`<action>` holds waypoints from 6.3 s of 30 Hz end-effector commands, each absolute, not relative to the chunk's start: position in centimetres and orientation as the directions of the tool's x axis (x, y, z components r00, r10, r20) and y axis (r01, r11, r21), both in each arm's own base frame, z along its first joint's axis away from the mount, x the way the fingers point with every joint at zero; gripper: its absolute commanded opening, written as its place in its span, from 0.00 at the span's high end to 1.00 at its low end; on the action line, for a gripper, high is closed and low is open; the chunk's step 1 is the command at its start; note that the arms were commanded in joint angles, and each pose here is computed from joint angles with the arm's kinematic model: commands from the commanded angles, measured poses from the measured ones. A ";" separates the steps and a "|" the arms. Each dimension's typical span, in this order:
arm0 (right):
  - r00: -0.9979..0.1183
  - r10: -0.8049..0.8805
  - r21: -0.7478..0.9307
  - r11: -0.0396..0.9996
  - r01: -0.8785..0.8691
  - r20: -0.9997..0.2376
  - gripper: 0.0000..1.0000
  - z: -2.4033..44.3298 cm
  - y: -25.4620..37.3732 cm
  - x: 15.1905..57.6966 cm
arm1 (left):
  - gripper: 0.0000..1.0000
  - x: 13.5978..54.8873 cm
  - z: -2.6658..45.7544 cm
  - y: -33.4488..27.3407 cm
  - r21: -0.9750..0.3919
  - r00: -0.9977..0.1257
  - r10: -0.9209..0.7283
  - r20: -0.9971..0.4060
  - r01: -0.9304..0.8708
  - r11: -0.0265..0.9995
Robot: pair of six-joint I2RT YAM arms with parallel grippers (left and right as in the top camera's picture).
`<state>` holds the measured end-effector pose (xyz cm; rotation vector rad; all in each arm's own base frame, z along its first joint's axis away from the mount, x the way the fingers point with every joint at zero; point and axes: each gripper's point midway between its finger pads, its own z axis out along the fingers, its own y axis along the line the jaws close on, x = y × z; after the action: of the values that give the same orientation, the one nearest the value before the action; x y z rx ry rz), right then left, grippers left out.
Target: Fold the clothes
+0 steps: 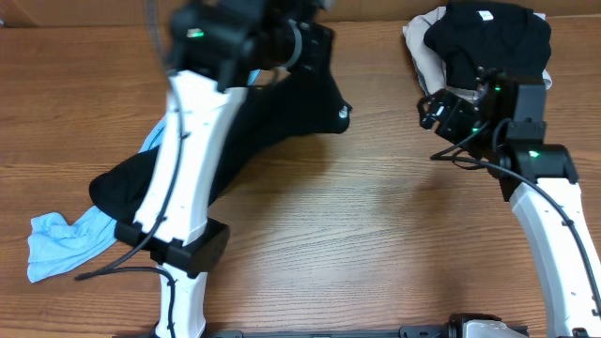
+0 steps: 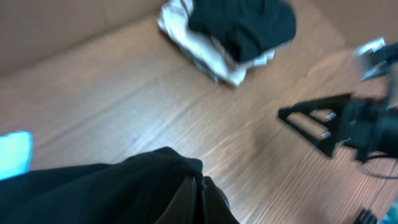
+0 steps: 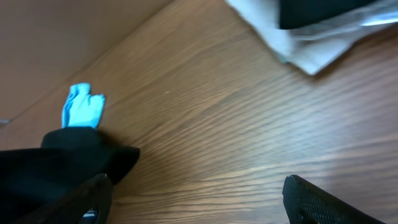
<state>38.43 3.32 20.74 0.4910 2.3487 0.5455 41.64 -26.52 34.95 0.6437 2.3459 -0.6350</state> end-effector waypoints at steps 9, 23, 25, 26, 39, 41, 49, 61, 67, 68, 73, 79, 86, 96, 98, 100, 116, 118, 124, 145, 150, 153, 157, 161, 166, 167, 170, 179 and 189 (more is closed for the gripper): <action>-0.661 0.525 0.511 0.825 0.240 -0.536 0.08 22.3 0.8 38.4 | 0.25 43.6 26.8 -31.7 -0.248 -0.680 0.371 -0.632 0.632 0.735; -0.670 0.525 0.509 0.825 0.247 -0.525 0.07 22.0 0.9 38.1 | 0.00 53.9 26.3 -17.6 0.065 -0.632 0.338 -0.698 0.414 0.908; -0.672 0.525 0.511 0.824 0.245 -0.523 0.07 21.9 0.9 38.1 | 0.02 55.6 24.2 -14.6 0.086 -0.669 0.317 -0.672 0.355 0.931; -0.672 0.525 0.511 0.824 0.246 -0.522 0.07 21.9 0.9 38.1 | 0.07 56.0 23.2 -13.7 0.083 -0.687 0.307 -0.658 0.339 0.937; -0.675 0.525 0.510 0.824 0.248 -0.519 0.07 21.8 0.9 38.0 | 0.91 58.5 7.1 -8.5 0.043 -0.862 0.257 -0.436 0.265 0.963; -0.676 0.525 0.509 0.824 0.250 -0.517 0.07 21.7 0.9 38.0 | 0.91 58.4 5.3 -8.2 0.040 -0.876 0.254 -0.411 0.261 0.964; -0.676 0.526 0.503 0.825 0.257 -0.516 0.07 21.4 0.8 37.9 | 0.93 58.6 1.3 -6.5 0.034 -0.902 0.227 -0.367 0.230 0.973; -0.677 0.526 0.503 0.825 0.258 -0.515 0.07 21.4 0.8 37.9 | 0.94 58.7 -2.4 2.7 0.074 -0.946 0.016 -0.323 -0.009 0.997; -0.689 0.527 0.499 0.823 0.270 -0.497 0.07 20.5 0.8 38.1 | 0.93 57.8 -2.4 9.5 0.104 -0.937 -0.136 -0.322 -0.178 0.978; -0.693 0.528 0.499 0.823 0.273 -0.491 0.07 20.3 0.8 38.2 | 0.93 57.6 -2.4 10.8 0.115 -0.934 -0.154 -0.322 -0.200 0.973; -0.724 0.520 0.492 0.824 0.283 -0.454 0.07 18.5 1.3 38.7 | 0.92 56.2 -2.0 17.1 0.207 -0.916 -0.228 -0.330 -0.306 0.929; -0.763 0.474 0.487 0.840 0.241 -0.440 0.07 16.7 3.7 39.8 | 0.89 54.8 -1.7 22.7 0.240 -0.884 -0.304 -0.354 -0.400 0.884; -0.786 0.371 0.478 0.871 0.111 -0.495 0.06 16.8 7.5 40.8 | 0.40 54.0 -0.1 26.1 0.234 -0.851 -0.352 -0.389 -0.461 0.856; -0.759 0.326 0.492 0.871 0.009 -0.563 0.06 18.3 10.4 41.9 | 0.00 57.9 12.3 21.0 -0.026 -0.762 -0.332 -0.556 -0.383 0.923; -0.753 0.323 0.494 0.870 -0.003 -0.573 0.06 18.6 10.7 42.0 | 0.00 58.2 15.3 18.8 -0.072 -0.753 -0.312 -0.579 -0.334 0.940; -0.747 0.320 0.495 0.869 -0.014 -0.583 0.06 18.8 10.9 42.2 | 0.00 58.2 17.7 16.5 -0.107 -0.748 -0.297 -0.594 -0.292 0.950; -0.750 0.390 0.484 0.869 0.107 -0.535 0.00 17.6 7.3 41.9 | 0.00 53.8 16.1 -11.3 -0.132 -0.894 0.188 -0.407 0.262 0.956; -0.741 0.440 0.492 0.854 0.171 -0.506 0.00 17.3 5.5 41.8 | 0.00 53.0 15.3 -14.1 -0.127 -0.885 0.255 -0.389 0.326 0.937; -0.716 0.540 0.504 0.810 0.300 -0.443 0.00 16.4 0.5 40.9 | 0.00 51.1 11.7 -20.1 -0.111 -0.866 0.379 -0.325 0.433 0.894; -0.728 0.540 0.477 0.815 0.328 -0.422 0.00 15.6 -0.9 40.0 | 0.56 50.6 2.3 -20.1 -0.017 -0.895 0.416 -0.160 0.424 0.906; -0.728 0.540 0.477 0.815 0.328 -0.422 0.00 15.6 -0.9 40.0 | 0.76 50.3 0.5 -19.6 0.000 -0.901 0.417 -0.119 0.420 0.907; -0.729 0.540 0.477 0.815 0.329 -0.421 0.00 15.6 -0.9 39.9 | 0.78 50.0 -0.5 -19.3 0.010 -0.903 0.418 -0.094 0.419 0.908; -0.730 0.540 0.476 0.815 0.330 -0.419 0.00 15.6 -0.9 39.9 | 0.78 49.9 -0.7 -19.1 0.017 -0.904 0.419 -0.083 0.419 0.908; -0.730 0.540 0.476 0.815 0.329 -0.420 0.00 15.6 -0.9 39.9 | 0.95 49.9 -0.7 -19.1 0.016 -0.904 0.418 -0.083 0.418 0.908; -0.730 0.540 0.476 0.815 0.329 -0.420 0.00 15.6 -0.9 39.9 | 0.96 49.8 -0.7 -19.3 0.016 -0.903 0.421 -0.083 0.421 0.907; -0.730 0.540 0.476 0.815 0.329 -0.420 0.00 15.6 -0.9 39.9 | 0.96 49.8 -0.5 -19.4 0.016 -0.902 0.423 -0.086 0.423 0.906; -0.729 0.540 0.476 0.815 0.329 -0.420 0.00 15.6 -0.9 39.9 | 0.96 49.8 1.0 -19.4 0.017 -0.901 0.424 -0.095 0.424 0.905; -0.726 0.540 0.478 0.816 0.326 -0.427 0.00 15.7 -1.0 40.1 | 0.96 49.8 14.4 -20.0 0.015 -0.854 0.423 -0.302 0.439 0.898; -0.725 0.540 0.478 0.816 0.325 -0.428 0.00 15.7 -1.0 40.1 | 0.96 45.4 23.7 -24.7 -0.069 -0.730 0.502 -0.464 0.595 0.801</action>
<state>39.60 -0.95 15.05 0.6536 2.4522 0.4972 47.87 -21.34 19.69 0.6900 2.6782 -0.1650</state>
